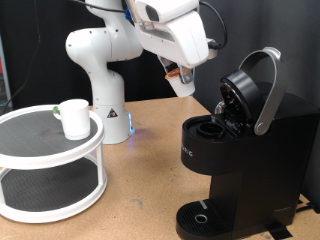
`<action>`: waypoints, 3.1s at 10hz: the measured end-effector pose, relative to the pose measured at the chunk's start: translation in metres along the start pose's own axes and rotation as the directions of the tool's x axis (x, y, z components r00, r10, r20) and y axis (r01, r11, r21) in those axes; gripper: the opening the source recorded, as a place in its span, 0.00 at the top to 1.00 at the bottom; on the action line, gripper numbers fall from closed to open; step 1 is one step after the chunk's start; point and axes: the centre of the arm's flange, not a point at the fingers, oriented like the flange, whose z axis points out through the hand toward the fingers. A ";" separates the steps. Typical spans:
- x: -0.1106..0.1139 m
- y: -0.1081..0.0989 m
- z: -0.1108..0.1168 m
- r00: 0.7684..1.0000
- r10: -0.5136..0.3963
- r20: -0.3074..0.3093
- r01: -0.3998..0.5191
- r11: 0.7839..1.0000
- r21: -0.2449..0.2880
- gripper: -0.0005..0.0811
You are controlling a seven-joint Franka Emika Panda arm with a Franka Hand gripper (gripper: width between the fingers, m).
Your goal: Make a cup of coffee with the keurig machine
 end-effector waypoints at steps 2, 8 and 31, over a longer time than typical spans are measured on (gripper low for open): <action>-0.002 -0.001 0.003 1.000 -0.020 0.001 0.020 1.000 0.006 0.44; 0.017 -0.028 0.043 0.998 -0.060 0.007 0.060 0.998 -0.023 0.44; 0.023 -0.038 0.115 0.998 -0.003 0.062 0.008 0.998 -0.068 0.44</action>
